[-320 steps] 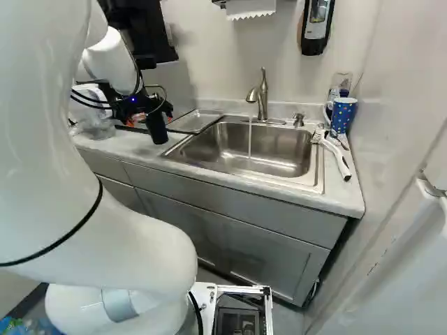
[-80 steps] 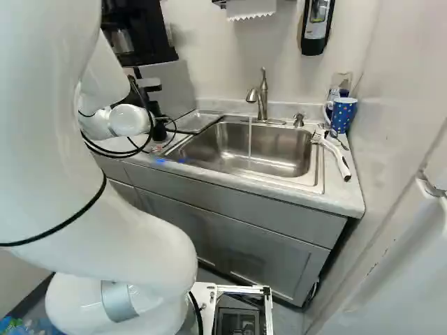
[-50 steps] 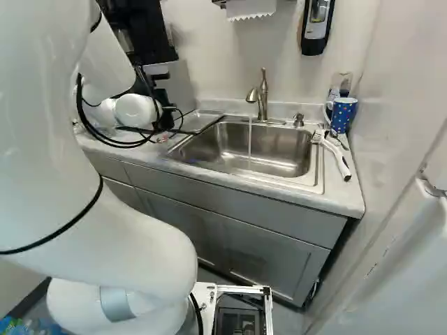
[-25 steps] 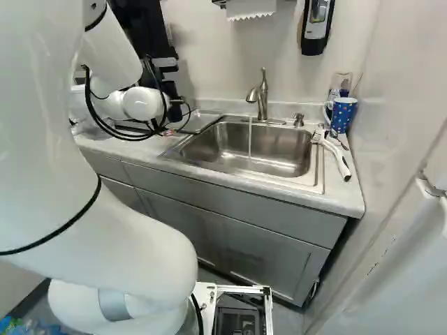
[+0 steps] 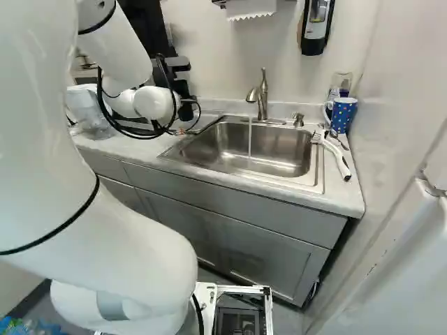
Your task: Rinse the cup and place it in the tray
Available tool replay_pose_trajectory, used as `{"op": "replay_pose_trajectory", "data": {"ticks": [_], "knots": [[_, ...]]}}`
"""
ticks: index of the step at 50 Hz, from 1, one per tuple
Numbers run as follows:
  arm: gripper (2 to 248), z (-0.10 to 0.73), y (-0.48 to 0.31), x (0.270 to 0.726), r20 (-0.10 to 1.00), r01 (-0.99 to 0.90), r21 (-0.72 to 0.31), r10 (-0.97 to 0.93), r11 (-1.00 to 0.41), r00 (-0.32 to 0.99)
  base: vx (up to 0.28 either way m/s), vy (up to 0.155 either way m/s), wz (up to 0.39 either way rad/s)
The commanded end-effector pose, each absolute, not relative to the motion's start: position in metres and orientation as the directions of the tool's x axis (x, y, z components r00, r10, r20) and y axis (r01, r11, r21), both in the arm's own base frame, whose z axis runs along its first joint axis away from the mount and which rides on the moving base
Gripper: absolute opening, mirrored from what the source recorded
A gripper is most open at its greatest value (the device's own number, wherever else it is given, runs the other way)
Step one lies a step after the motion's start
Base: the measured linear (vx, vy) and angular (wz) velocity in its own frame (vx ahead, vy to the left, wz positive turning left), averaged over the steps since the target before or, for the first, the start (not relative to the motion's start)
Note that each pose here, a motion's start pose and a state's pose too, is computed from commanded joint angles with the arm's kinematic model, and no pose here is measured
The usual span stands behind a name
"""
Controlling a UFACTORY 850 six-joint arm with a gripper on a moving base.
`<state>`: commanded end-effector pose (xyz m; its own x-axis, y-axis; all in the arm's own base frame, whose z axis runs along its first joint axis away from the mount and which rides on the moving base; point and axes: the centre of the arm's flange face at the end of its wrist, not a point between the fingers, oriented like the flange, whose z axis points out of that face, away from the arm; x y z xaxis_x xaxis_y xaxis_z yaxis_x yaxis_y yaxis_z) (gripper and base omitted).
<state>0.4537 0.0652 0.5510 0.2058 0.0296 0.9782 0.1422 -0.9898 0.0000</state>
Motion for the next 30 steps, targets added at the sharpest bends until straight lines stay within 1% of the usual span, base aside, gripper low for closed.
{"op": "replay_pose_trajectory", "data": {"ticks": [30], "knots": [[125, 0.55, 0.022, 0.454, 0.978, 0.048, 0.0, 0.01, -0.999, 0.21, 0.0, 0.0, 0.0]]}}
